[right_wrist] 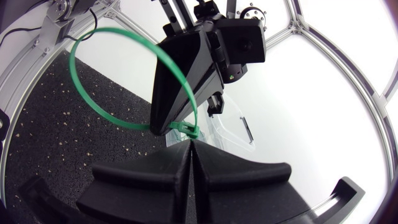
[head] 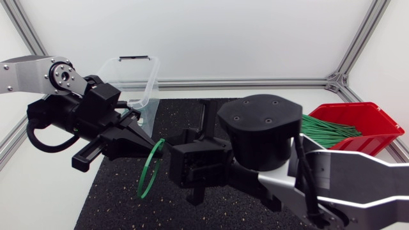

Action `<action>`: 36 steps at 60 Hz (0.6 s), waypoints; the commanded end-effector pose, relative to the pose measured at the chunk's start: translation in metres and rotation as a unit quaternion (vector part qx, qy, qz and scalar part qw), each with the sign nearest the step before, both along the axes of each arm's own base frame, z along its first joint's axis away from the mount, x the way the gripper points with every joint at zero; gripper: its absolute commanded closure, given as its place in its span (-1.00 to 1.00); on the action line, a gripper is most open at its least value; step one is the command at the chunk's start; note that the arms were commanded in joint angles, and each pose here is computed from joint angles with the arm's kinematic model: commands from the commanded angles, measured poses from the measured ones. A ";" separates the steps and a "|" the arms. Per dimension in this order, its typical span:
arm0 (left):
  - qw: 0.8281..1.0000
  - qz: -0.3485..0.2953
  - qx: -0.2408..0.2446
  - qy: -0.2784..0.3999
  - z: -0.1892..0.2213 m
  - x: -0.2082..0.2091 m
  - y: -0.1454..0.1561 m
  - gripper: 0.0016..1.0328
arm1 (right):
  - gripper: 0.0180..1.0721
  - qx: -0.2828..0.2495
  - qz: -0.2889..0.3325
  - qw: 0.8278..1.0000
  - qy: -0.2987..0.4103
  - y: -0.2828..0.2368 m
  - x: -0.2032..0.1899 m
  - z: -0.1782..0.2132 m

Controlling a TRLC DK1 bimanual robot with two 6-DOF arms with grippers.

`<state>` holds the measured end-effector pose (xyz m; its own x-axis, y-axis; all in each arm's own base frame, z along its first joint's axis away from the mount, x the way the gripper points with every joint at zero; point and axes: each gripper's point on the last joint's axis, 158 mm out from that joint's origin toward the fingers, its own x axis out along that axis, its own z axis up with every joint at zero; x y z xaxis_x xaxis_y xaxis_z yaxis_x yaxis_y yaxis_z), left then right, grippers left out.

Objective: Take a green cable tie from the red box, thread the tail through the head to close it, then place it in the transparent bin on the left.

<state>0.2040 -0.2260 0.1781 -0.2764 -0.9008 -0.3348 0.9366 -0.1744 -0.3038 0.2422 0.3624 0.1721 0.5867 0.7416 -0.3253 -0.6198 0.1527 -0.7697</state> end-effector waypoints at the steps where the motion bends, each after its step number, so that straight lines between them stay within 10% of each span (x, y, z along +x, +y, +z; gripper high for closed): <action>1: 0.999 0.000 -0.022 -0.033 0.022 -0.001 0.000 0.94 | 0.89 -0.036 -0.019 0.999 0.010 -0.015 0.010 -0.032; 36: 0.998 0.014 -0.035 -0.055 0.047 -0.003 0.006 0.94 | 0.89 -0.040 -0.024 0.999 0.021 -0.023 0.015 -0.051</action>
<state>0.2023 -0.2188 0.1983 -0.2337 -0.9110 -0.3398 0.9559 -0.1513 -0.2518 0.2497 0.3635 0.1663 0.5818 0.7593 -0.2914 -0.6155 0.1770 -0.7680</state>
